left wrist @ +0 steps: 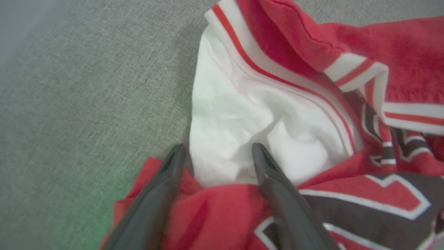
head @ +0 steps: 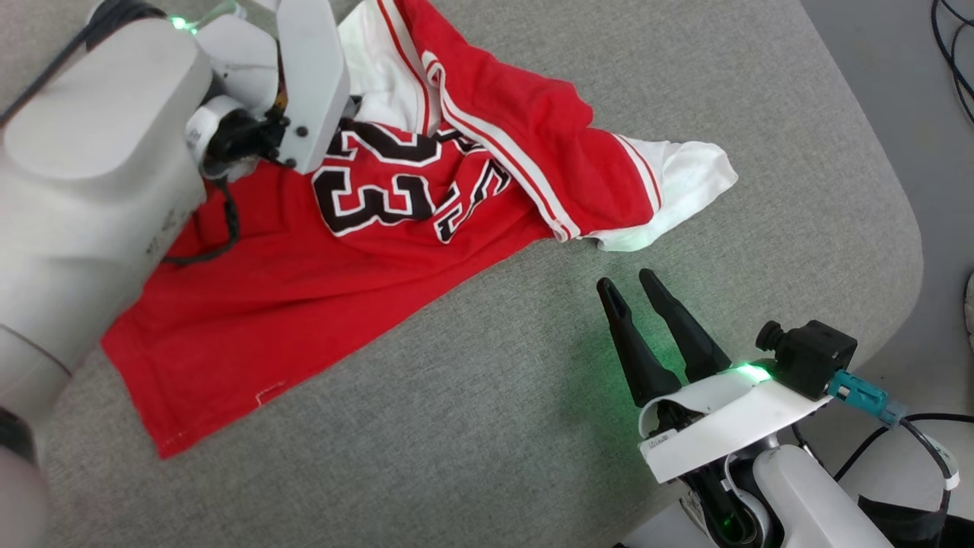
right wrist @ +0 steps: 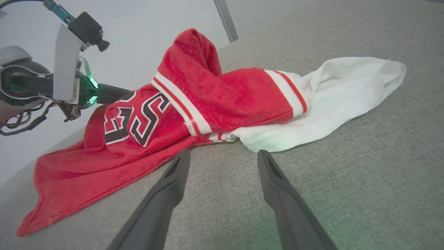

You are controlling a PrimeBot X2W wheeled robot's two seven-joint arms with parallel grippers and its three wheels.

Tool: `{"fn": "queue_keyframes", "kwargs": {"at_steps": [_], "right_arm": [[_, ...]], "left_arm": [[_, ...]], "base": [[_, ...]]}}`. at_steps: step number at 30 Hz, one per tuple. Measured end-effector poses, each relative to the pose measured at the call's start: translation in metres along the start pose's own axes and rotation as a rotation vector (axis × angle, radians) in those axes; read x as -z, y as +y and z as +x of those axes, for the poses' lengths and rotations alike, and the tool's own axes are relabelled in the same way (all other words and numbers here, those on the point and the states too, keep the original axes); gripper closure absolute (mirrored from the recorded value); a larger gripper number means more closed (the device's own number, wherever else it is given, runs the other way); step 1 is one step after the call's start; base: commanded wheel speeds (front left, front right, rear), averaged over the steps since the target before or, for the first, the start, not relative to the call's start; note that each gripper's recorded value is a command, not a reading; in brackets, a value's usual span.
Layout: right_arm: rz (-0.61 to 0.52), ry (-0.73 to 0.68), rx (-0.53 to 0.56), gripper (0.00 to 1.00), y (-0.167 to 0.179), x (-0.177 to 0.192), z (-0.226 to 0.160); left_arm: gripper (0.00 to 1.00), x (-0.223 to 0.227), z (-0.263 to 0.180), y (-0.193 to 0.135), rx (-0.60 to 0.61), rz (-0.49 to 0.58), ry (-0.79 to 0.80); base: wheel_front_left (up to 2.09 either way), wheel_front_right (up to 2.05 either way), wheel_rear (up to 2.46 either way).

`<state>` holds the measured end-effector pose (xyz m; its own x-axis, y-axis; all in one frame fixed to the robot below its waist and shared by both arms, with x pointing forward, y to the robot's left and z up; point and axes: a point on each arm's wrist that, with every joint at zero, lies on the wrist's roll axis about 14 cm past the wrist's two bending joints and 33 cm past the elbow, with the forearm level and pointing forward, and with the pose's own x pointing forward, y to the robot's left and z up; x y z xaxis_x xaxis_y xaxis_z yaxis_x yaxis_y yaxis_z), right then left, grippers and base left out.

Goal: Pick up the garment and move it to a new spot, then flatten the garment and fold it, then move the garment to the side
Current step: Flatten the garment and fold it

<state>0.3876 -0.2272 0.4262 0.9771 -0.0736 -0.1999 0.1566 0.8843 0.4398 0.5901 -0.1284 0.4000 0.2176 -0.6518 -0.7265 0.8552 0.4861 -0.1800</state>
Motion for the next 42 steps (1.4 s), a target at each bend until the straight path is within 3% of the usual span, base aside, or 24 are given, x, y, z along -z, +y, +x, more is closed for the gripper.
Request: {"fn": "queue_keyframes", "kwargs": {"at_steps": [1, 2, 3, 15, 22, 25, 34, 42], "right_arm": [[0.0, -0.002, -0.003, 0.0, 0.001, 0.0, 0.0], [0.0, -0.006, -0.008, 0.0, 0.003, -0.002, 0.0], [0.001, -0.009, -0.013, 0.0, 0.004, -0.003, 0.001], [-0.026, -0.023, -0.052, 0.0, 0.009, -0.008, 0.008], [-0.053, -0.002, -0.127, 0.0, 0.023, -0.006, 0.017], [-0.059, 0.015, -0.171, 0.0, 0.034, -0.004, 0.02], [-0.057, 0.04, -0.333, 0.0, 0.087, -0.006, 0.026], [-0.051, 0.021, -0.424, 0.0, 0.122, -0.017, 0.022]], "left_arm": [[0.0, 0.0, -0.001, -0.001, 0.004, -0.005, 0.003], [0.27, 0.0, -0.002, -0.004, 0.013, -0.008, 0.007], [1.0, -0.001, -0.003, -0.008, 0.028, -0.016, 0.0], [1.0, -0.024, -0.025, -0.014, 0.064, -0.078, -0.133], [1.0, -0.036, -0.089, 0.022, -0.029, -0.141, -0.263], [1.0, -0.014, -0.119, 0.046, -0.093, -0.213, -0.258], [1.0, 0.114, -0.218, 0.103, -0.363, -0.487, -0.04], [1.0, 0.152, -0.274, 0.118, -0.54, -0.618, -0.12]], "base": [[0.0, 0.0, 0.0], [0.0, 0.0, 0.0], [0.0, 0.0, 0.0], [0.0, 0.0, 0.0], [0.0, 0.0, 0.0], [0.0, 0.0, 0.0], [0.0, 0.0, 0.0], [0.0, 0.0, 0.0]]}}
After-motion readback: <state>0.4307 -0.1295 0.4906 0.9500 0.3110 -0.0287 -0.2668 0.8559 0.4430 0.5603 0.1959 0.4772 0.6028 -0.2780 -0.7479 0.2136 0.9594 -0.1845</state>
